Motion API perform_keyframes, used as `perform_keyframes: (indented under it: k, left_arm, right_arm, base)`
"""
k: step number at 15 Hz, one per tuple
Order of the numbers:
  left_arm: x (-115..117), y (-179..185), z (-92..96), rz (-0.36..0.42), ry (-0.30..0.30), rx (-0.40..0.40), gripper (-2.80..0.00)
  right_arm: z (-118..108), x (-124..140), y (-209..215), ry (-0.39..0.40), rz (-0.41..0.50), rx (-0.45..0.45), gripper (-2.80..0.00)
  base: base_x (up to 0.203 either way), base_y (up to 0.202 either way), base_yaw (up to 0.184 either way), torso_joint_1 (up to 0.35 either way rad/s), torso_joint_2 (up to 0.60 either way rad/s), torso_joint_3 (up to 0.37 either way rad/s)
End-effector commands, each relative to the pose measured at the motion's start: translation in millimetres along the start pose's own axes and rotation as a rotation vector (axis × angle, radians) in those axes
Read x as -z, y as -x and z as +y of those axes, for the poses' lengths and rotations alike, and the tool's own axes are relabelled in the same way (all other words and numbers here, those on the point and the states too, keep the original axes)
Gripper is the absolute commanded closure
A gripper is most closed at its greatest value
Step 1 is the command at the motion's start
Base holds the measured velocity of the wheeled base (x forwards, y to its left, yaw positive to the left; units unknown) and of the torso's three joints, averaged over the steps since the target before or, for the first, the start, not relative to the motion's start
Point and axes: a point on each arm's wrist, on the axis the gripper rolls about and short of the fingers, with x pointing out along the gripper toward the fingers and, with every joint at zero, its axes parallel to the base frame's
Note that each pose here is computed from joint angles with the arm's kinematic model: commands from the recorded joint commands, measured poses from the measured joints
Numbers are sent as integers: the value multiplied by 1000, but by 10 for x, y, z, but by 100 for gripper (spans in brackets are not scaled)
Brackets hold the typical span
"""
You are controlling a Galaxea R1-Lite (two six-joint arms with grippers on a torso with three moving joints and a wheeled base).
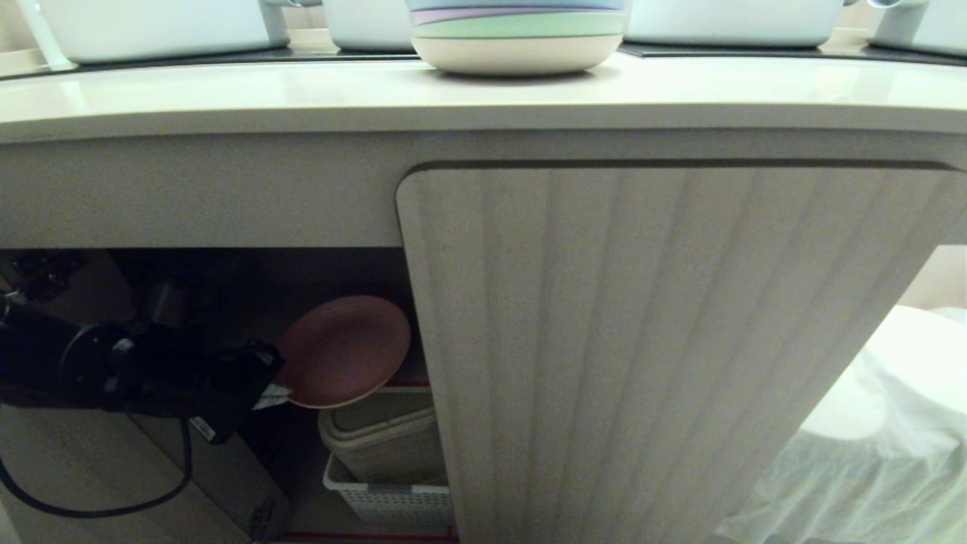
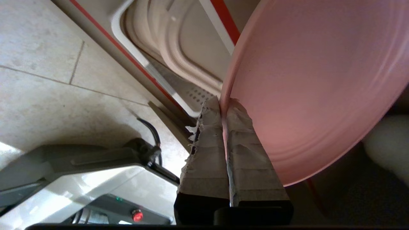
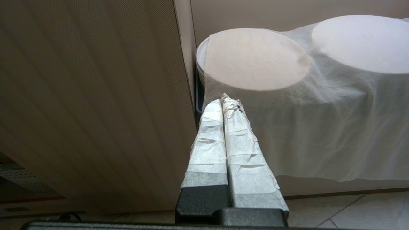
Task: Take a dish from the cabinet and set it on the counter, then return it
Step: Put it back into the cabinet
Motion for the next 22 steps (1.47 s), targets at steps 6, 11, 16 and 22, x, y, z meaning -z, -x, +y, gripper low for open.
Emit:
perform_keyframes:
  k: [6,11,16,22]
  left_arm:
    - [-55,-95,-25,-16,12,-18,0]
    - [-92,-183,-34,-52,13,-54,0]
    - [-104,-184,-61,-57,11,-46,0]
    - [-123,-217,-97,-60,7,-41,0]
  right_arm:
    - [0,0,0,0,0,0,0]
    - [0,0,0,0,0,0,0]
    - [0,0,0,0,0,0,0]
    - [0,0,0,0,0,0,0]
  base:
    - [0,0,0,0,0,0]
    - [0,0,0,0,0,0]
    - [0,0,0,0,0,0]
    - [0,0,0,0,0,0]
